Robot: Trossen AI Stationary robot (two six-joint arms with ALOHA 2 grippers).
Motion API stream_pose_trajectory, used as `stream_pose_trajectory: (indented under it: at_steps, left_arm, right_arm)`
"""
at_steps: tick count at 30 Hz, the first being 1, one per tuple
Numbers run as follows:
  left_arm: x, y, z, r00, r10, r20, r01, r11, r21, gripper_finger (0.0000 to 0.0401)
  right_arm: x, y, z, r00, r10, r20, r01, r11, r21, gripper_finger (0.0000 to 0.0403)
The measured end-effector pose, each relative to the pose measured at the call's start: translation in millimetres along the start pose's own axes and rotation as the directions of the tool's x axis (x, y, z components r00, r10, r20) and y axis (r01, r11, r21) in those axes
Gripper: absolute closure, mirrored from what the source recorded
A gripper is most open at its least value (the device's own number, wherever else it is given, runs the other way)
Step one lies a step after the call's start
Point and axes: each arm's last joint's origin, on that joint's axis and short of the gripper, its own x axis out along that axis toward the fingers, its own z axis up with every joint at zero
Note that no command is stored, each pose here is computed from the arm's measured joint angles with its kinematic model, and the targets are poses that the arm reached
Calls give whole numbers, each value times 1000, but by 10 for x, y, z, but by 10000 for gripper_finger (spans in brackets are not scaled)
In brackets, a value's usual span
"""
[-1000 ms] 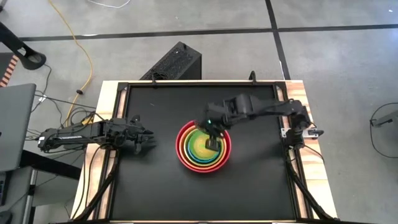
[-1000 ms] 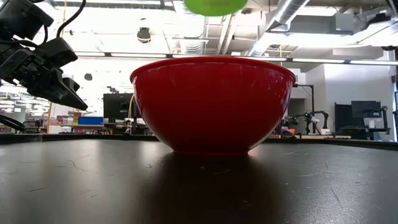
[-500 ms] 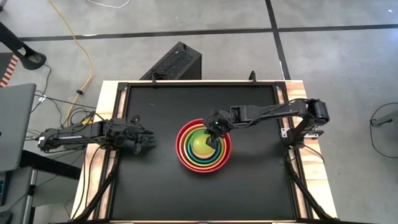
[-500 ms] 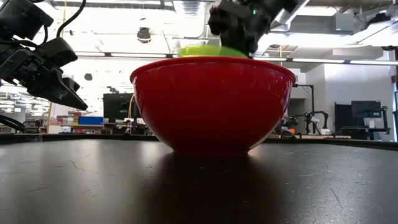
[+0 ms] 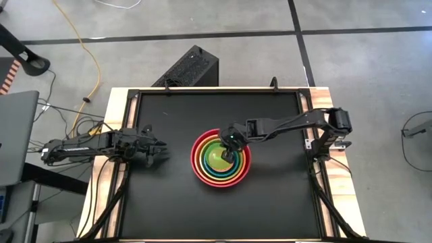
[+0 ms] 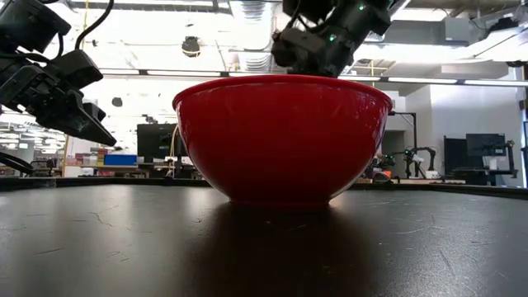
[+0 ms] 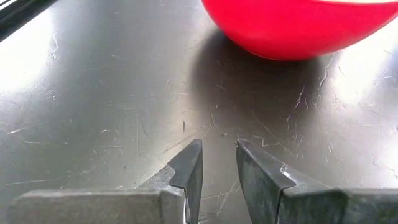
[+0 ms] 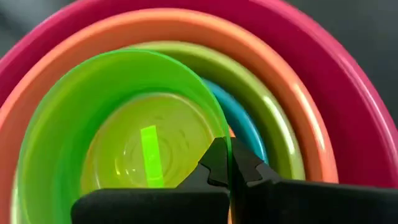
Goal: Nest bowls inside each other
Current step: Stack the green bowl on top of the orange patterned bowl
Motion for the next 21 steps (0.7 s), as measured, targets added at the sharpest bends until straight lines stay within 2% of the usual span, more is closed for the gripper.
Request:
stream_pose_trajectory:
  at_steps: [17,21]
  left_arm:
    - [0,0,0,1000,0,0,0,1000,0,314]
    - [0,0,-1,1000,0,-1,0,1000,0,314]
  right_arm:
    - [57,-33,-73,997,-47,-66,48,999,21,400]
    - [59,-12,-89,996,-46,-75,48,999,17,384]
